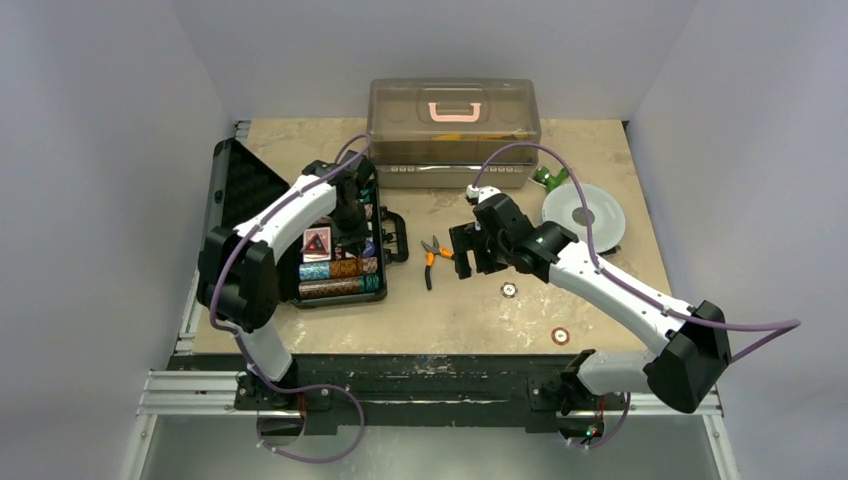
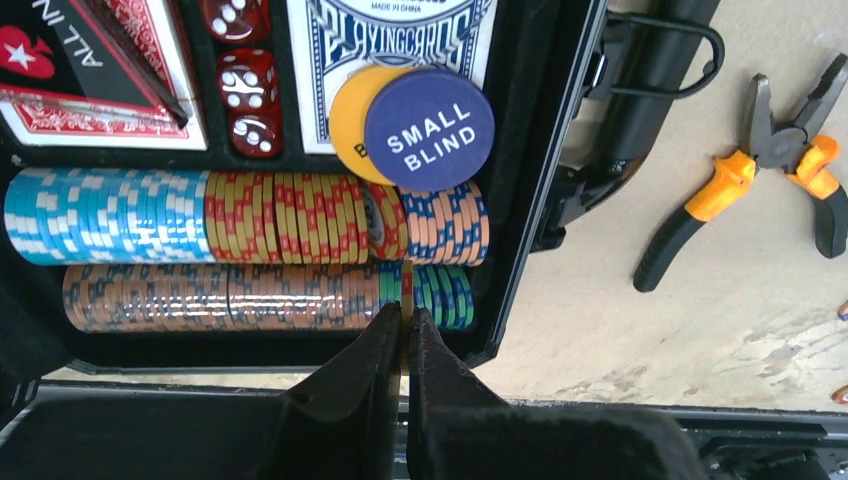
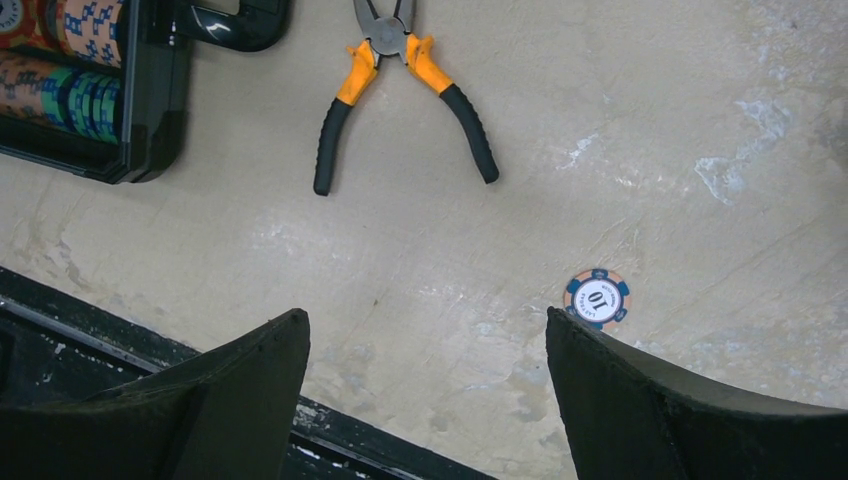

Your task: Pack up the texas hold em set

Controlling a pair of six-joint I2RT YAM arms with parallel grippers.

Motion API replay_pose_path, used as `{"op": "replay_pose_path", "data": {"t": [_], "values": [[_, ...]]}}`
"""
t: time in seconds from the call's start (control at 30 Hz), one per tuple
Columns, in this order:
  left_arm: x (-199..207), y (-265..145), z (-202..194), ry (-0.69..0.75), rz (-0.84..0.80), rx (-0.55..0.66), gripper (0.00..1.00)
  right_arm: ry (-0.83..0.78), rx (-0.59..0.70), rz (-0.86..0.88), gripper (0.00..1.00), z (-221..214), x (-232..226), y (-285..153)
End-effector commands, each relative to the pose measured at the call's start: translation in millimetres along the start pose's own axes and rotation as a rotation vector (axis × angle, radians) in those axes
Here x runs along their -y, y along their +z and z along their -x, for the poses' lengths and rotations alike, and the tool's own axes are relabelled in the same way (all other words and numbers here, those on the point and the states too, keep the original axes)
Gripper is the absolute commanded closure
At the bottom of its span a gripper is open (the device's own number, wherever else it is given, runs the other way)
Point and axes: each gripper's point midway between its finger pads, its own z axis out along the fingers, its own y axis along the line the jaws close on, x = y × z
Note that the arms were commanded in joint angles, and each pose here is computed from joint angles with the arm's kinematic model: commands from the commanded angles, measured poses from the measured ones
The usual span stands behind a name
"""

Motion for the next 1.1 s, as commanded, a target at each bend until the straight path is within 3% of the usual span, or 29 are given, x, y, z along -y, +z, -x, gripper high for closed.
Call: {"op": "replay_pose_path", "data": {"t": [0.0,0.63,0.87,1.07], "values": [[3.7,-6.9,18.9,0.021,0.008,0.044,1.0,0.025,0.032,-0.04,0.16,3.4,11.5,-8.6],[-9.6,25.0,12.4,0.114,0.076,-0.014,1.0,0.061,0.035,-0.055,0.15,2.7,18.7,-10.4],[-37.7,26.6,21.8,0.119,0.233,0.04,1.0,0.073,0.03,-0.065,0.15,2.5,20.2,-11.9],[-23.1,35.0,12.3,0.153,0.128,-0.039,0.99,0.107,0.011,-0.095,0.12,0.1,26.6,-12.9]]}}
